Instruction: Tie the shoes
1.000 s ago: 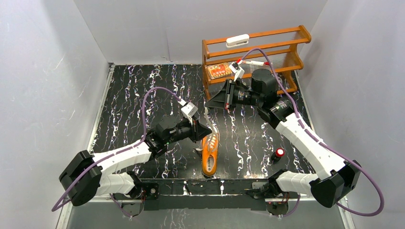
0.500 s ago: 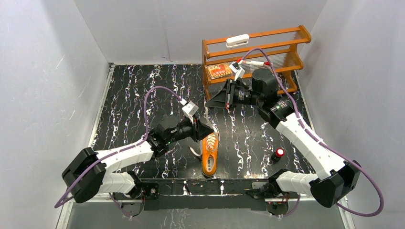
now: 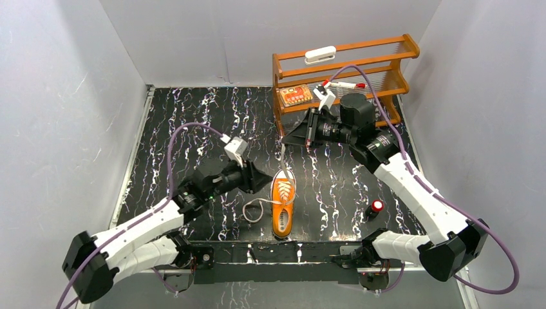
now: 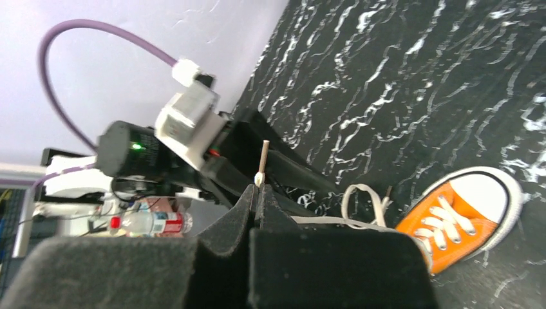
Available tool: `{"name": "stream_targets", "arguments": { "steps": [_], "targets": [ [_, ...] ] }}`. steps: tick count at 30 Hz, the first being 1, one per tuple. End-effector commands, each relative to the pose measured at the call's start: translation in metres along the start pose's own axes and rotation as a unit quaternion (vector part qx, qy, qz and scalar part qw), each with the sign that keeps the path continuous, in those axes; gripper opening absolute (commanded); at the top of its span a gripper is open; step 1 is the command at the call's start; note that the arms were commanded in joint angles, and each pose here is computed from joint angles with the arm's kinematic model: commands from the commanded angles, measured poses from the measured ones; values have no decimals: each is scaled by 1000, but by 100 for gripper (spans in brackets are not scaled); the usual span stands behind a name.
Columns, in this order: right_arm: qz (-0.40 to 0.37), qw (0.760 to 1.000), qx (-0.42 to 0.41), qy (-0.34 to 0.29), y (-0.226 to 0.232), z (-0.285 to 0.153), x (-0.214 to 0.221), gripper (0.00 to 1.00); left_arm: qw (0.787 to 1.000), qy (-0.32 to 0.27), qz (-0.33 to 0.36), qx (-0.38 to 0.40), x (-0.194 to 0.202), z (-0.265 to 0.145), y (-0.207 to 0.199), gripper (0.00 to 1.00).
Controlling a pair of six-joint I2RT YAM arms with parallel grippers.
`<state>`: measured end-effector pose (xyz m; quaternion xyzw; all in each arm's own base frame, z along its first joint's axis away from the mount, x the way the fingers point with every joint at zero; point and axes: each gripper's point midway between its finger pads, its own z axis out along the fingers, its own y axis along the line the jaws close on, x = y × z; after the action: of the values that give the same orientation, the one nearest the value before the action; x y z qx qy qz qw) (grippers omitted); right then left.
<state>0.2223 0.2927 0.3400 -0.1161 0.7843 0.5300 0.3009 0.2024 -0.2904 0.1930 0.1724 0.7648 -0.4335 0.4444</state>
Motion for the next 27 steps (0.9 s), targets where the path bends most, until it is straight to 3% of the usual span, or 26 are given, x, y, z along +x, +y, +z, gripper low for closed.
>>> {"name": "stream_targets", "arguments": {
  "steps": [1,2,3,4,5,9,13,15,19,27],
  "targets": [
    [-46,997,35,-51,6,-25,-20,0,990,81,-58,-96,18,-36,29,45],
    [-45,997,40,-51,4,-26,-18,0,986,100,-75,-110,24,-40,35,48],
    [-46,997,41,-52,4,-28,-17,0,982,119,-88,-117,30,-44,39,73],
    [-44,997,42,-51,3,-28,-16,0,979,137,-97,-118,37,-46,41,87],
    [-44,997,43,-50,2,-28,-15,0,974,155,-104,-127,44,-48,45,89],
    [-43,997,39,-48,2,-26,-17,0,946,233,-116,-192,75,-54,76,86],
    [-45,997,34,-49,5,-25,-20,0,925,313,-64,-206,93,-52,95,70],
    [-45,997,34,-51,6,-26,-21,0,925,326,-22,-195,95,-46,103,64],
    [-46,997,31,-51,7,-26,-23,0,943,303,56,-123,89,-24,101,59],
    [-46,997,27,-57,13,-28,-27,0,939,331,66,-68,116,-18,101,56]
  ]
}}
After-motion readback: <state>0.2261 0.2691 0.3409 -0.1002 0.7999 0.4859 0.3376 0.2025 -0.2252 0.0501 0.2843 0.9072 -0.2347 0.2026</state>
